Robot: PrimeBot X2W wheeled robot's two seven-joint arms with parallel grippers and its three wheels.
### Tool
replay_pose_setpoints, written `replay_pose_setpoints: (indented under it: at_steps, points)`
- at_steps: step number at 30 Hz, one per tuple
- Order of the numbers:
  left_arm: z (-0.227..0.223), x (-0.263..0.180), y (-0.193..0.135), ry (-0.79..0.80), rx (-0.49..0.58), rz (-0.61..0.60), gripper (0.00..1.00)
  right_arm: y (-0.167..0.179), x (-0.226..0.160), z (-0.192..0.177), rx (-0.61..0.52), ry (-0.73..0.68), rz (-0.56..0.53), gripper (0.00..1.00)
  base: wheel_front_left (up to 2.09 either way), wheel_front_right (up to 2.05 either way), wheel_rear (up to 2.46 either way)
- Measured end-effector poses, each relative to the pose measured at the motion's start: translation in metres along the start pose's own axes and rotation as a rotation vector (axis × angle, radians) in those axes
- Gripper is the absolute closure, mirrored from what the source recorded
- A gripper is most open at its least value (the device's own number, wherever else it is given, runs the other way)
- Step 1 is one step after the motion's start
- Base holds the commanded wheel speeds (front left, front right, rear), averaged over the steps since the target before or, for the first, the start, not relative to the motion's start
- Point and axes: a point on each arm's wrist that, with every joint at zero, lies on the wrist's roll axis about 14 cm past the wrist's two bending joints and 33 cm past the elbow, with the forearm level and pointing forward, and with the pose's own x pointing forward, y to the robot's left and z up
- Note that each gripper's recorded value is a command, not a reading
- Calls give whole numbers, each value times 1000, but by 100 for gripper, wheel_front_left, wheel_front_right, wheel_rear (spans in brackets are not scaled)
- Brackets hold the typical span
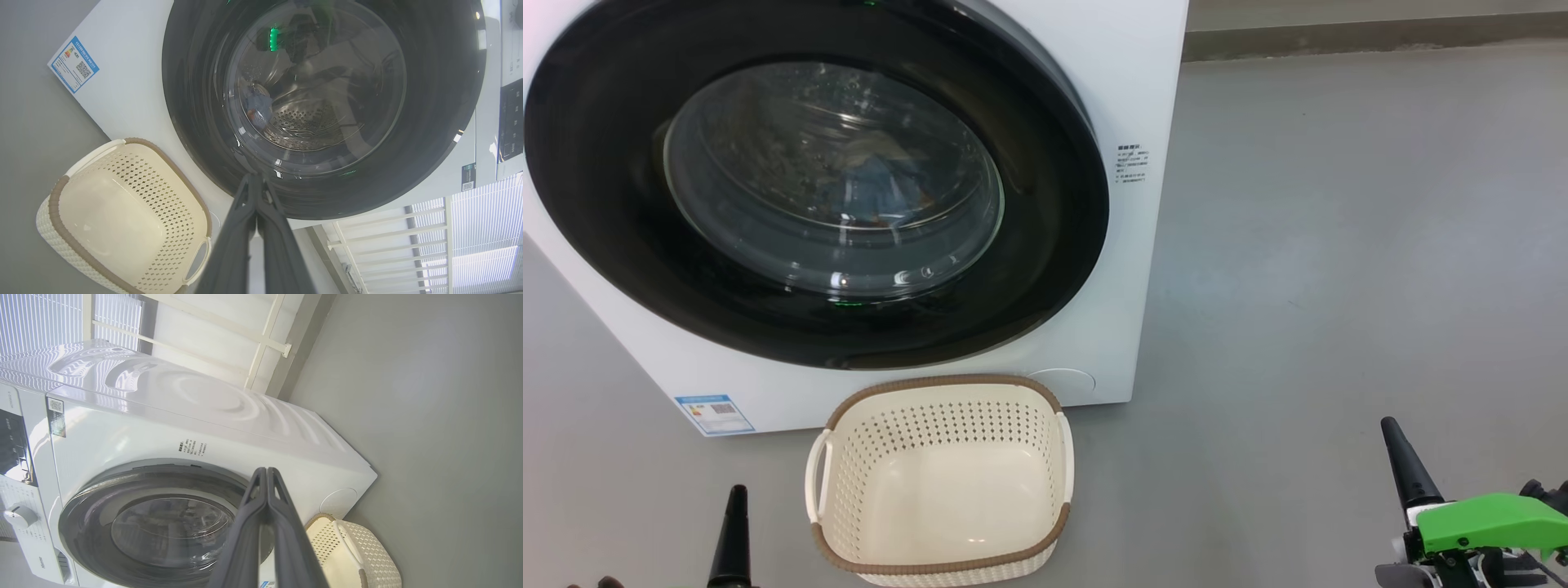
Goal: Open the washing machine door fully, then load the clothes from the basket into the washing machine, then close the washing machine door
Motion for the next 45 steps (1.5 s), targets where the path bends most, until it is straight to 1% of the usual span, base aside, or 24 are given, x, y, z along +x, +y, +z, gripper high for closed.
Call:
replay_pose_setpoints:
  at_steps: [33,36,45]
  points:
    - [5,2,-22,20,-380,-80,100,24,6,8,325,5,83,100,0,0,0]
    - [6,2,-23,18,-390,-83,100,26,6,8,352,4,88,100,0,0,0]
    - [6,3,-24,18,-390,-86,100,26,6,8,354,3,88,100,0,0,0]
